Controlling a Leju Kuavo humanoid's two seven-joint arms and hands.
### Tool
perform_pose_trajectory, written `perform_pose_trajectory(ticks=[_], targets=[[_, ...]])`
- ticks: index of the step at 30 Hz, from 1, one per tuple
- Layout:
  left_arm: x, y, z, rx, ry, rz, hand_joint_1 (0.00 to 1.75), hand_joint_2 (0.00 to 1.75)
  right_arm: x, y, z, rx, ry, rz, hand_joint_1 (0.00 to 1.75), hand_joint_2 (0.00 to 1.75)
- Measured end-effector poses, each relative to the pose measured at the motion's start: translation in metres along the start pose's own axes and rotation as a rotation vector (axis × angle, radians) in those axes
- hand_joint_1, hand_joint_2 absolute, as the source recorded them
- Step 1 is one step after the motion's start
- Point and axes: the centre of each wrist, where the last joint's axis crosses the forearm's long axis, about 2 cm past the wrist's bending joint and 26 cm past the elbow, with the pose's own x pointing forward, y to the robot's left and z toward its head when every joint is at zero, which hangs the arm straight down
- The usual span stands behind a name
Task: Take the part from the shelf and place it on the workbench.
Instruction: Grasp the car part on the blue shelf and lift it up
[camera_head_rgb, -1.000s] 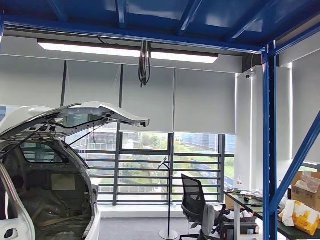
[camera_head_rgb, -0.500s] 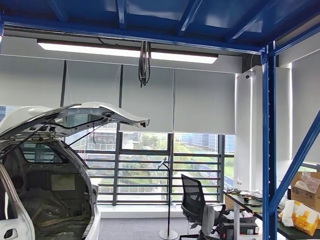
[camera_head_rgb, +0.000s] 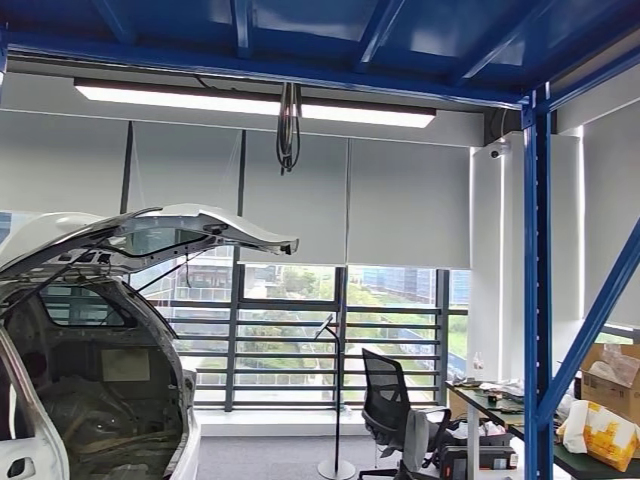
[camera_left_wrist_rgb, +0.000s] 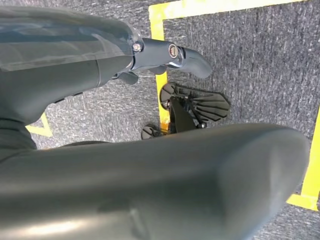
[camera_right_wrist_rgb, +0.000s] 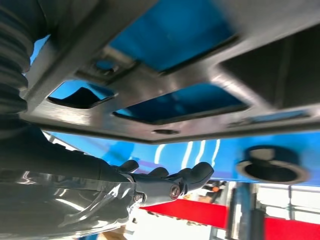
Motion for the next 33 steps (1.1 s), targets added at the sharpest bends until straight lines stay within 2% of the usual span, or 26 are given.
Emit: perform_pose_trajectory(ticks=[9,14,15,18,19,33], targets=[[-0.002,-0.003,0.001,0.009,0.0,0.02,0.0,0.0,0.039,0.001,0.003,0.027,-0.111,0.021,0.0,1.75],[-0.002,-0.003,0.001,0.013,-0.001,0.025,0.0,0.0,0.05,0.002,0.005,0.038,-0.14,0.016,0.0,1.75],[-0.002,-0.003,0.001,0.013,-0.001,0.025,0.0,0.0,0.051,0.002,0.005,0.039,-0.143,0.015,0.13,1.75],[-0.002,-0.003,0.001,0.017,-0.001,0.025,0.0,0.0,0.053,0.003,0.005,0.049,-0.152,0.007,1.44,1.75],[-0.002,-0.003,0.001,0.02,-0.001,0.024,0.0,0.0,0.054,0.004,0.006,0.056,-0.155,0.002,1.75,1.75],[-0.002,-0.003,0.001,0.027,-0.001,0.019,0.0,0.0,0.052,0.005,0.005,0.077,-0.168,-0.023,1.75,1.75]])
